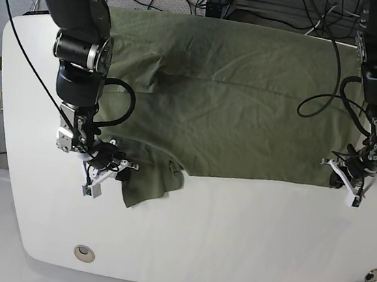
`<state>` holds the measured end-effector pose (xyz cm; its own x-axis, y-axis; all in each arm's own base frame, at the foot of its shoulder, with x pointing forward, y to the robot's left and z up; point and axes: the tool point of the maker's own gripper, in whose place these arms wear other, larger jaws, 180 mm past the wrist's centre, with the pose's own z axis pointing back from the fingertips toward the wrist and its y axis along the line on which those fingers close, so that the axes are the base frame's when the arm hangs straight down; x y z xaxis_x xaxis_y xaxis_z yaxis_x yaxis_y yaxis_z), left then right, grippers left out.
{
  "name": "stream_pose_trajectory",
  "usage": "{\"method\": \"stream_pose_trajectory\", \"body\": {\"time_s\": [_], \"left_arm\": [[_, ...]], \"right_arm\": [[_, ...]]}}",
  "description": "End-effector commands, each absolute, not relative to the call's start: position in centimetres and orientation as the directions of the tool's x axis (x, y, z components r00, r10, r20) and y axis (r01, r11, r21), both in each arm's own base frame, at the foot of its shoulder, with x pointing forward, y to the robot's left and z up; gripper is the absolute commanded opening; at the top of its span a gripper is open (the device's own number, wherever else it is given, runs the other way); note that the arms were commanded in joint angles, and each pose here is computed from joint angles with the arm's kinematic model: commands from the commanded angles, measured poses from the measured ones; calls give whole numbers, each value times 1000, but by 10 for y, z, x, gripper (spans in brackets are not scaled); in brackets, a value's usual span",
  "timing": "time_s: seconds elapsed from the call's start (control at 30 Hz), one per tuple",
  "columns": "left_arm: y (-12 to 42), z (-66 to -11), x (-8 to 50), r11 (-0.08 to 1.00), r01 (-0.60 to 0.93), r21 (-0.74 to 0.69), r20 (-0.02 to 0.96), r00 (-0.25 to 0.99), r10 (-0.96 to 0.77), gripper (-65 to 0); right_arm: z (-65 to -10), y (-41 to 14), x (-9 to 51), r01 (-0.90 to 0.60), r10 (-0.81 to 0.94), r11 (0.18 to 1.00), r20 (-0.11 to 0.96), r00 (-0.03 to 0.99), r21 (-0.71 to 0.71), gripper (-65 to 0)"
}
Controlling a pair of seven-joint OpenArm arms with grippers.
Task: Fold the T-shirt properly
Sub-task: 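Lift the hem and fold it over onto the shirt body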
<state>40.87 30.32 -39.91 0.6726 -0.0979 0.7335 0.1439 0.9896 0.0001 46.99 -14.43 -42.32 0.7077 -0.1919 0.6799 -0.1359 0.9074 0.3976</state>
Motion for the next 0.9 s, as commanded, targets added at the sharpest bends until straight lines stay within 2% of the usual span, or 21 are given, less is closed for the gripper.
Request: {"method": "stream_pose_trajectory", "body": {"time_s": [0.0,0.17,0.5,0.77,0.87], "left_arm": [[313,-359,428,991,128,25,809,580,-95,-650],[318,-341,426,997,77,4,856,516,-43,-650],[306,-336,394,987,136,91,858,493,-147,-650],[286,-323,362,963,206,174,858,449,-251,-650],[293,-312,351,962,186,200,863,431,-263,-650]], "right_arm": [[-383,-151,495,-179,-162,917,742,650,356,-650],[-353,-148,491,-248,-44,932,761,648,265,-650],[-310,-154,428,-315,185,948,743,644,37,-650],[-304,-159,366,-331,289,940,704,649,-81,-650],[-306,-159,346,-336,306,937,699,646,-100,-650]]}}
